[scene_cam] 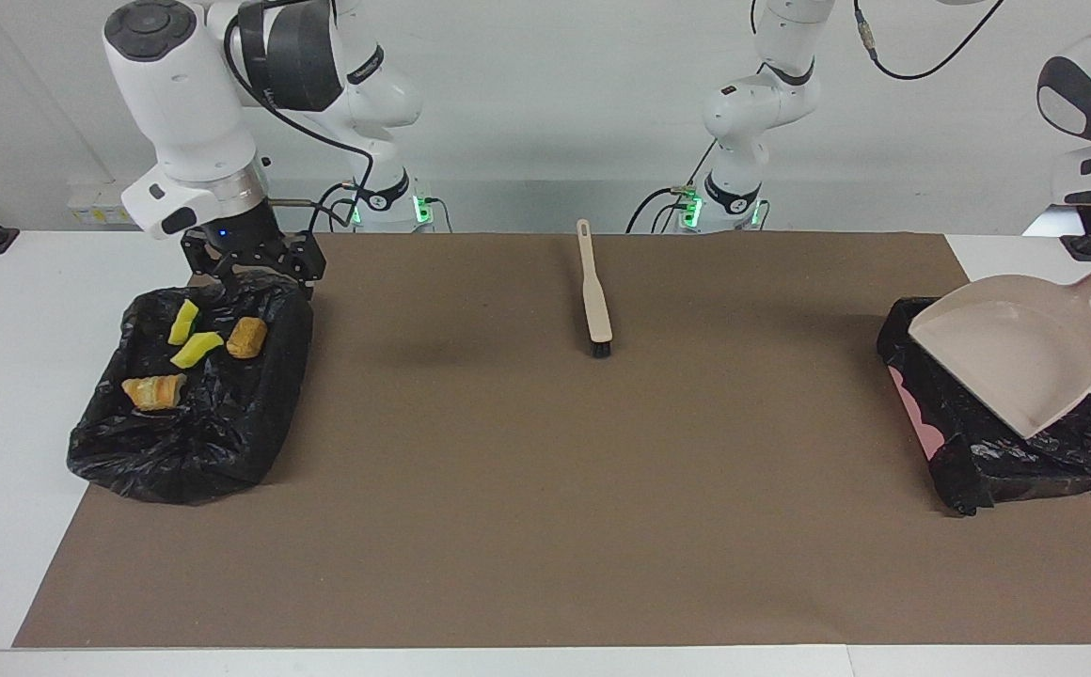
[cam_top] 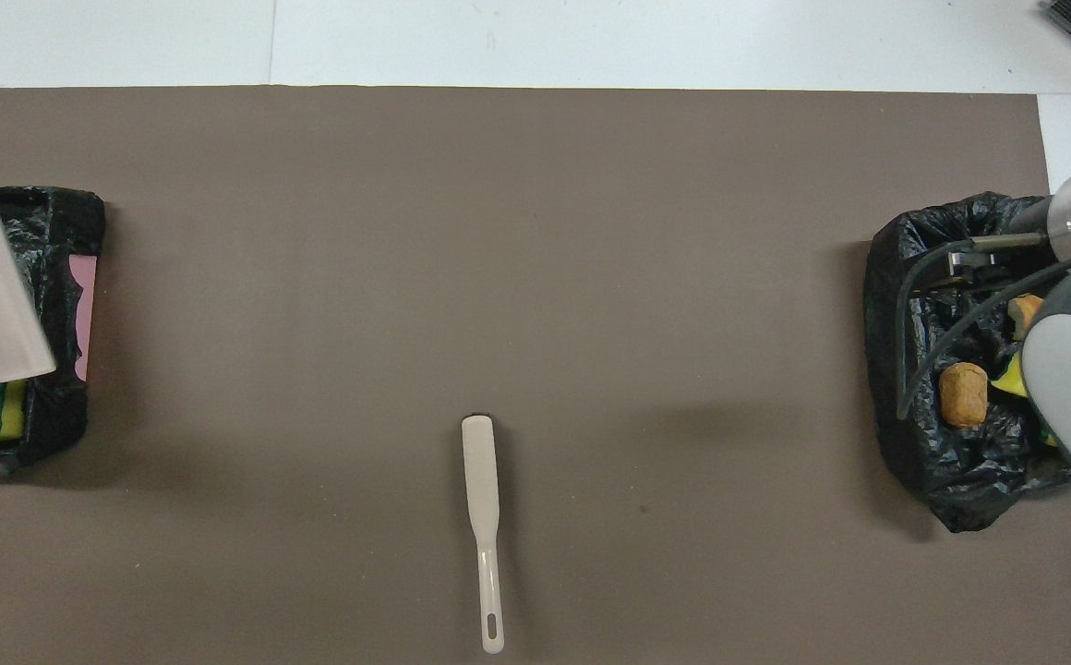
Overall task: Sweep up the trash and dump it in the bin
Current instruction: 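Set the brush on the table and withdraw the right gripper, then place the dustpan back on the table center with the left gripper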
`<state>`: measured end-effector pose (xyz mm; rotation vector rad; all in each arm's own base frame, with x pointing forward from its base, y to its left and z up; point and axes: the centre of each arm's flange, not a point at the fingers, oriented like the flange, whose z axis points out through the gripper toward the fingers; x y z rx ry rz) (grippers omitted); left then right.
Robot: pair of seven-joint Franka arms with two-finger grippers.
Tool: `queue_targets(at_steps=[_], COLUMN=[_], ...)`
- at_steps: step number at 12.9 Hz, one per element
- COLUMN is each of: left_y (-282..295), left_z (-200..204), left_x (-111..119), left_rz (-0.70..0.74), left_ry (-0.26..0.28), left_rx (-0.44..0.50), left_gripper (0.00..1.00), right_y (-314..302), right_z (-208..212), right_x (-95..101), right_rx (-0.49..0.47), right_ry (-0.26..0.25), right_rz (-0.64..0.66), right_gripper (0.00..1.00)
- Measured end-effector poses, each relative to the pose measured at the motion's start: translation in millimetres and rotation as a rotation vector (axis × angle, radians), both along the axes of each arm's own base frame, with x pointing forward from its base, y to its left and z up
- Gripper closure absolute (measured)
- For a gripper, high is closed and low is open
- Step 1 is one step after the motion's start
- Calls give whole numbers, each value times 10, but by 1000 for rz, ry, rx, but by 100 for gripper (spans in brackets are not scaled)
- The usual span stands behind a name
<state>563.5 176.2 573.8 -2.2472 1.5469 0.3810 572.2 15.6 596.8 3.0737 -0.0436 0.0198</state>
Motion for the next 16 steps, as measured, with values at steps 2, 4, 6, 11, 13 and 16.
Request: queue_targets(at_steps=[2, 4, 6, 11, 13, 16], left_y=[-658, -1255, -1683, -3137, -3610, -4201], left_z=[-255, -492, -639, -1192, -1370, -1552], left_x=[166, 299, 357, 442, 412, 355], left_rz=[139, 268, 391, 657, 734, 862], left_ry=[-33, -63, -82, -146, -171, -212], left_rx=[-104, -205, -278, -338, -360, -395], left_gripper=[68, 68, 68, 68, 68, 68], right_y=[-65, -77, -54, -90, -111, -110], right_z=[130, 140, 92, 81, 80, 80], right_x=[-83, -117, -156, -186, -186, -186], right_rx=[36, 49, 49, 48, 48, 48], right_ry=[-11, -7, 20, 36, 36, 36], right_rz=[-22, -27, -24, -31, -35, -35], right_gripper=[0, 0, 0, 0, 0, 0])
